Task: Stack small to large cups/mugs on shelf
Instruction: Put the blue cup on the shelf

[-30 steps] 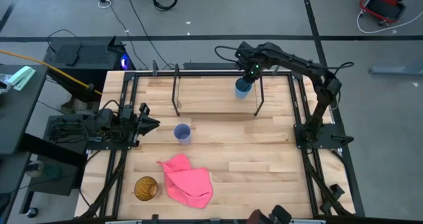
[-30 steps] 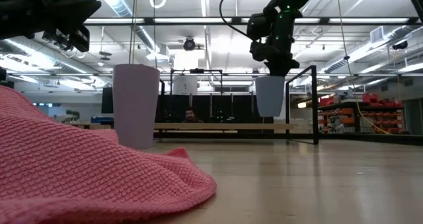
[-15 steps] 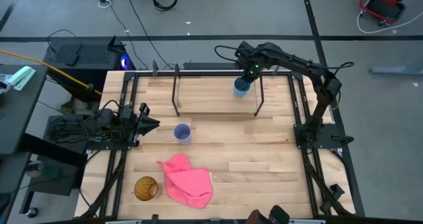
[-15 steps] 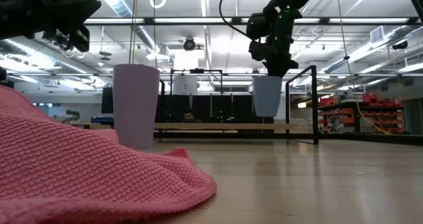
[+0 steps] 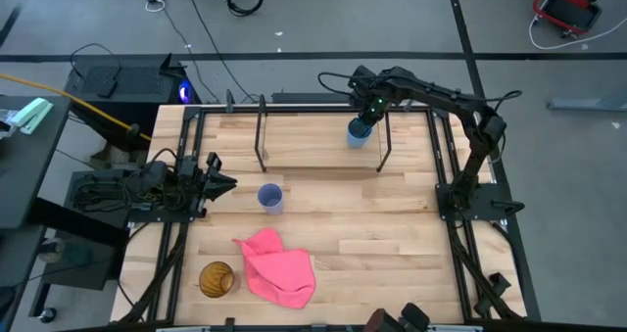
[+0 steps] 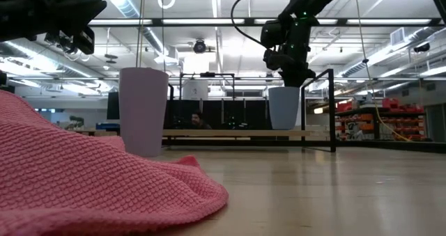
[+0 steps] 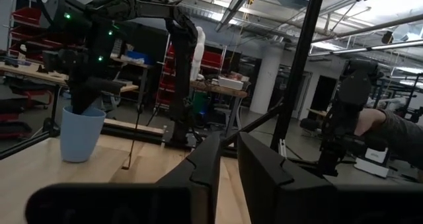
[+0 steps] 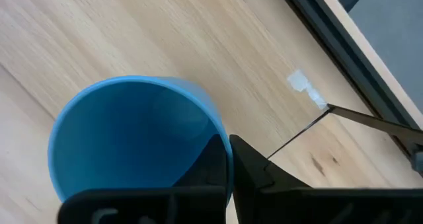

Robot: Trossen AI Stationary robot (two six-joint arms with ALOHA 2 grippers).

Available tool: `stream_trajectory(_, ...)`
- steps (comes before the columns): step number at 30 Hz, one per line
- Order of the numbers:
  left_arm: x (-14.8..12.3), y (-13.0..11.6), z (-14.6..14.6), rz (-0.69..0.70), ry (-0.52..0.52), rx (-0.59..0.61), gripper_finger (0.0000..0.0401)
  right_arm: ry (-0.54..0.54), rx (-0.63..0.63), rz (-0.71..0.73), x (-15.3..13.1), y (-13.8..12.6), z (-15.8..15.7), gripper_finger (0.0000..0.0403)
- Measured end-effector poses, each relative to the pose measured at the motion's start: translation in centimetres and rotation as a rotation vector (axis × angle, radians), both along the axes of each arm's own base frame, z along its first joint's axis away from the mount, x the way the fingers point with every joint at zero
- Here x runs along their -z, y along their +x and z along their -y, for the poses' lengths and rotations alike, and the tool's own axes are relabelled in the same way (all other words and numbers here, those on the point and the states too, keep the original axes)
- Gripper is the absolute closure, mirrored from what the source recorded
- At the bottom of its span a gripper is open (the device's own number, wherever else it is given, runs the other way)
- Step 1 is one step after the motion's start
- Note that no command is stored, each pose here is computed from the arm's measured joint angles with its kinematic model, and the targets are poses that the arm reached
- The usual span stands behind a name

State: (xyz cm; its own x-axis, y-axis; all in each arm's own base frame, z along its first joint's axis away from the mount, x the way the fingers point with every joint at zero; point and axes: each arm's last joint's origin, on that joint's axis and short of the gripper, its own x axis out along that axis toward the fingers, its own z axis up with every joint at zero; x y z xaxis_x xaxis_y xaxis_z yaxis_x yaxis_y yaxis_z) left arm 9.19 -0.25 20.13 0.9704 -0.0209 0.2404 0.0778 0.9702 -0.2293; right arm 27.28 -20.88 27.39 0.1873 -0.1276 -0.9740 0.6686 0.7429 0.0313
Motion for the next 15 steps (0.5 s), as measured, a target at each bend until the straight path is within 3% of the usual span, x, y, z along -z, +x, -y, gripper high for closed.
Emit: stream_trajectory(15, 0.00, 0.00, 0.00, 0.000, -0.003, 0.001, 0.0342, -0.001, 0.019, 0.007, -0.03, -0.05, 0.16, 0.0368)
